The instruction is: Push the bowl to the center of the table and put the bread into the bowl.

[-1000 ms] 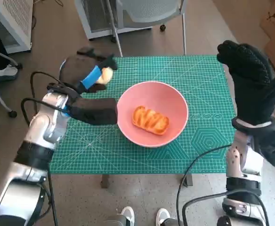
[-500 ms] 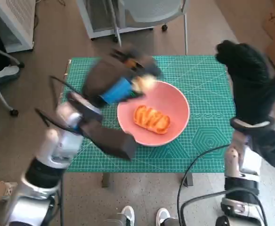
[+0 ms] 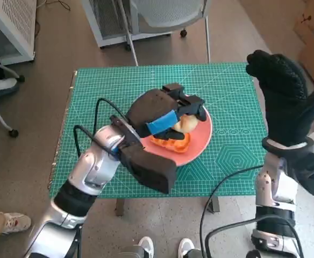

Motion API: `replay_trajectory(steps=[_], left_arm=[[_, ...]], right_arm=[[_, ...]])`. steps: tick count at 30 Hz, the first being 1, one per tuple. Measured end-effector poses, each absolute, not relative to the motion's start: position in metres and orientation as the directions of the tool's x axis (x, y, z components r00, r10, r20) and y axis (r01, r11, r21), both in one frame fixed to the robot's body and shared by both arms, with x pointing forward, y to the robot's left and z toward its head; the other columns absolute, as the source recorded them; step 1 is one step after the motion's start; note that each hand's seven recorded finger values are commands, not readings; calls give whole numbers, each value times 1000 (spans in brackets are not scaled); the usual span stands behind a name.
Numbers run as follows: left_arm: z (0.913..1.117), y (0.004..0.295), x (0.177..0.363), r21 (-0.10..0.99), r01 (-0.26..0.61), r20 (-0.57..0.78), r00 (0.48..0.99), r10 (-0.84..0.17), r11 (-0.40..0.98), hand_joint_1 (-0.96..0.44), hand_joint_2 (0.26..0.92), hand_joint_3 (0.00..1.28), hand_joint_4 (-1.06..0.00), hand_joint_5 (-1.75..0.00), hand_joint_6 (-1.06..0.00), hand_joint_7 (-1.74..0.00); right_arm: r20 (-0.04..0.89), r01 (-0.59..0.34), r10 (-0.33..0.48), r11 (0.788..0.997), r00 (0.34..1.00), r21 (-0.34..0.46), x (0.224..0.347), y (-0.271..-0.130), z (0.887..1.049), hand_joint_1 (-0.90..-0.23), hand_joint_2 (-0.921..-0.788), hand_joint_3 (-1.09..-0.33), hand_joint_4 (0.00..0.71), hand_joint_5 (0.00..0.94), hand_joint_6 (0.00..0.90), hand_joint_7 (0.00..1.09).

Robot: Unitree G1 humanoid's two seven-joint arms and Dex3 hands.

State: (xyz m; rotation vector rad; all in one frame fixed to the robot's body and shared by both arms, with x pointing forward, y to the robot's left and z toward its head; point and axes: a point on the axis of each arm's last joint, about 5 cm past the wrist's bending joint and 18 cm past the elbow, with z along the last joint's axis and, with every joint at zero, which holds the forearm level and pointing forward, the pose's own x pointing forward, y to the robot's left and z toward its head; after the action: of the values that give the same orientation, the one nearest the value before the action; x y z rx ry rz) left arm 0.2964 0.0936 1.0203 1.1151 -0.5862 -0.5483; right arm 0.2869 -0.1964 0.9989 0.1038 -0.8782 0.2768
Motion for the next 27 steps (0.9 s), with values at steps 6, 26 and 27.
replay_trajectory(steps=[6,26,27], left_arm=[[1016,96,297,928,168,101,746,-659,332,-308,867,9,-183,-36,-324,-91],[1008,116,299,796,252,164,786,-597,551,-640,920,81,-1,1,-180,-1],[1007,117,299,783,258,168,788,-592,565,-643,920,85,0,1,-179,-1]], right_arm=[[771,-274,186,962,609,-16,286,-197,998,-496,-921,-575,387,1,430,2],[781,-262,167,965,601,-4,284,-194,1002,-493,-921,-575,385,0,429,2],[781,-263,168,965,601,-5,284,-194,1002,-493,-921,-575,385,0,429,2]])
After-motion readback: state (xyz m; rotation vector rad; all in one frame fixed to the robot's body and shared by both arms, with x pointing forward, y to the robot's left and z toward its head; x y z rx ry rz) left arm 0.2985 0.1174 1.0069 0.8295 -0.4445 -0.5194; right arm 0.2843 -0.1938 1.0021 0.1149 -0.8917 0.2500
